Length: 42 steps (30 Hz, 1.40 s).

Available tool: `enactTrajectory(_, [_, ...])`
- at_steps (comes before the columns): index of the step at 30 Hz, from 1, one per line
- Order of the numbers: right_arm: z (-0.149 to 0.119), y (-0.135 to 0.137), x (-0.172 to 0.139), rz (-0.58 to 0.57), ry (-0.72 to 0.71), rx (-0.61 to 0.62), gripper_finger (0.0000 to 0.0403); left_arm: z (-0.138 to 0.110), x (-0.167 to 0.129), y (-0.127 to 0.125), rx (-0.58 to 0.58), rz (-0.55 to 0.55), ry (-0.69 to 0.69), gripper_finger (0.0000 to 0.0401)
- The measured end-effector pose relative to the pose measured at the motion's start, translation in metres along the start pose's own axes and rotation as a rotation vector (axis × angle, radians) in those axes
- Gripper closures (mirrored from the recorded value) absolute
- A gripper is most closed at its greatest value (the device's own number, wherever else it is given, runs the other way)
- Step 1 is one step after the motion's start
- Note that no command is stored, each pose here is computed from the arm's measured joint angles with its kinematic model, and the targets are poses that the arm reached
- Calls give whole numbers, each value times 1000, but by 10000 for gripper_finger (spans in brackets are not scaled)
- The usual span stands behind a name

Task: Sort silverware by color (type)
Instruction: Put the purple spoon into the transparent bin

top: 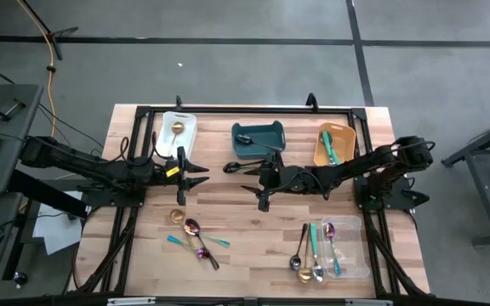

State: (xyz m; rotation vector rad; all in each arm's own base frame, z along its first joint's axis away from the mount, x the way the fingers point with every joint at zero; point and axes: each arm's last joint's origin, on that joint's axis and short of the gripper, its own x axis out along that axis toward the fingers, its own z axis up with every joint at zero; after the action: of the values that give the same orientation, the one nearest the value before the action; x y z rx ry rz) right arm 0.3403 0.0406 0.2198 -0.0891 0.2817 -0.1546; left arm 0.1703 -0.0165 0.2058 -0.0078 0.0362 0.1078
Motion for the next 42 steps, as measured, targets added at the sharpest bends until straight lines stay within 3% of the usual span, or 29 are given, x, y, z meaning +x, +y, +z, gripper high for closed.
enactTrajectory(18, [0,0,0,0,-1,0,201,-1,0,0,-25,-9,5,290])
enactTrajectory(21, [0,0,0,0,0,0,201,-5,0,-5,-118,-157,58,290])
enactTrajectory(24, [0,0,0,0,0,1,201,-8,0,-11,-131,-346,103,290])
enactTrajectory(27, [-1,0,0,0,9,-2,201,-7,1,-19,-138,-403,127,290])
enactTrajectory(33, [-2,0,0,1,22,-7,201,6,13,-48,-108,-465,335,290])
enactTrajectory(42, [-2,0,0,1,21,-5,201,-2,43,-90,71,-354,707,290])
